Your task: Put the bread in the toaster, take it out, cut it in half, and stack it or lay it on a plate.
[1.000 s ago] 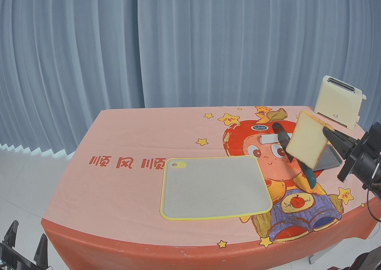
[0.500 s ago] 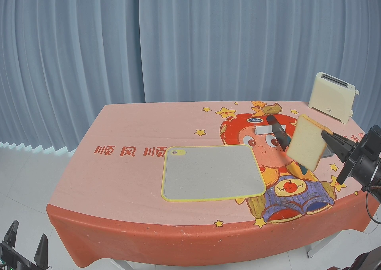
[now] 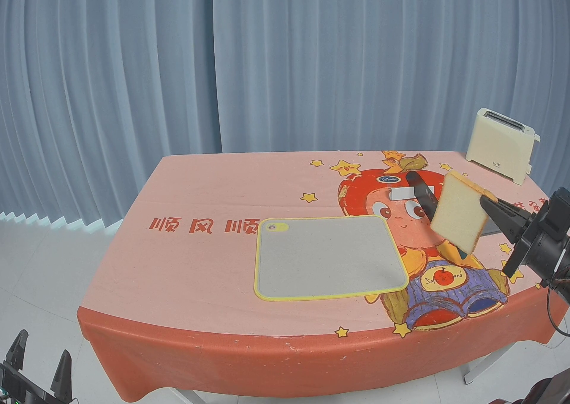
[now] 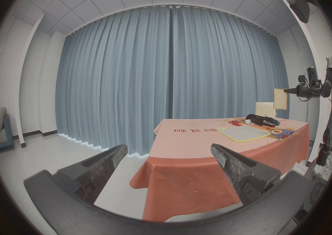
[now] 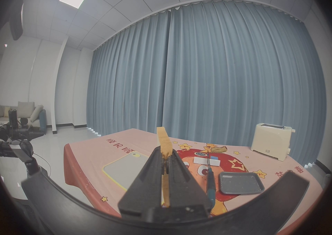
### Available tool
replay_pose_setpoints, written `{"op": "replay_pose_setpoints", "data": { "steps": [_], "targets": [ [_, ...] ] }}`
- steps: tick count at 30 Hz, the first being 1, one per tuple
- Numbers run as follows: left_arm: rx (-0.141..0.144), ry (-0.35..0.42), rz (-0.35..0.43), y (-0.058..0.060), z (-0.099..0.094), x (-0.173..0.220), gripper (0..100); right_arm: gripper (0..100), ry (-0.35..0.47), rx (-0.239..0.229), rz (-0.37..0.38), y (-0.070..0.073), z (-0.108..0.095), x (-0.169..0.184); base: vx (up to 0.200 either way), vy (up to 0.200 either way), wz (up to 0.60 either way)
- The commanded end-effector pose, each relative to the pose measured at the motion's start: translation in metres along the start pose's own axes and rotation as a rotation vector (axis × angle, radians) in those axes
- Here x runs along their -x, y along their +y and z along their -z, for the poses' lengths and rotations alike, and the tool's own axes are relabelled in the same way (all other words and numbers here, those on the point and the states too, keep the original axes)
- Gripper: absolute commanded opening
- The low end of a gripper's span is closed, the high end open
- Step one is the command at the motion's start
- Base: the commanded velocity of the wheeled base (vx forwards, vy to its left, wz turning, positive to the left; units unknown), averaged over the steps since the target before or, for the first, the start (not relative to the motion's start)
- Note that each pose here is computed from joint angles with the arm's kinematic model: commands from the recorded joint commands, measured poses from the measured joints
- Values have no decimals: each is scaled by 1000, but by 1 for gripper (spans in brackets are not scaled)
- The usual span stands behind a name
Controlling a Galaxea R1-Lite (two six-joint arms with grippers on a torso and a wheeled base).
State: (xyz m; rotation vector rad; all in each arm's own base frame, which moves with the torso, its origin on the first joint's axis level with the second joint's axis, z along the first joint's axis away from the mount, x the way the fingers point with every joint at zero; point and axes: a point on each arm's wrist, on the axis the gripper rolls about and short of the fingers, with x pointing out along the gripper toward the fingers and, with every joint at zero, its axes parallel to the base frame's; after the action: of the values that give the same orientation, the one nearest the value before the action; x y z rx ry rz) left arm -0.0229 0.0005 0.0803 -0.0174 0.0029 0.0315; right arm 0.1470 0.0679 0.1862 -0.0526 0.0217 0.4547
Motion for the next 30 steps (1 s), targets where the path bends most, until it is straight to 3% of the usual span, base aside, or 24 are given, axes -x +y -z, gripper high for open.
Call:
{"op": "replay_pose_setpoints", "data": {
  "steps": [1, 16, 30],
  "targets": [
    [-1, 0, -1, 0, 5, 0, 100, 0, 1, 1, -2, 0, 0, 0, 0, 0, 0],
    [-1, 0, -1, 0, 5, 0, 100, 0, -15, -20, -7, 1, -3, -1, 0, 0, 0],
    [-1, 0, -1, 0, 5, 0, 100, 0, -56, -126, -75, 11, -15, -5, 0, 0, 0]
  ]
}}
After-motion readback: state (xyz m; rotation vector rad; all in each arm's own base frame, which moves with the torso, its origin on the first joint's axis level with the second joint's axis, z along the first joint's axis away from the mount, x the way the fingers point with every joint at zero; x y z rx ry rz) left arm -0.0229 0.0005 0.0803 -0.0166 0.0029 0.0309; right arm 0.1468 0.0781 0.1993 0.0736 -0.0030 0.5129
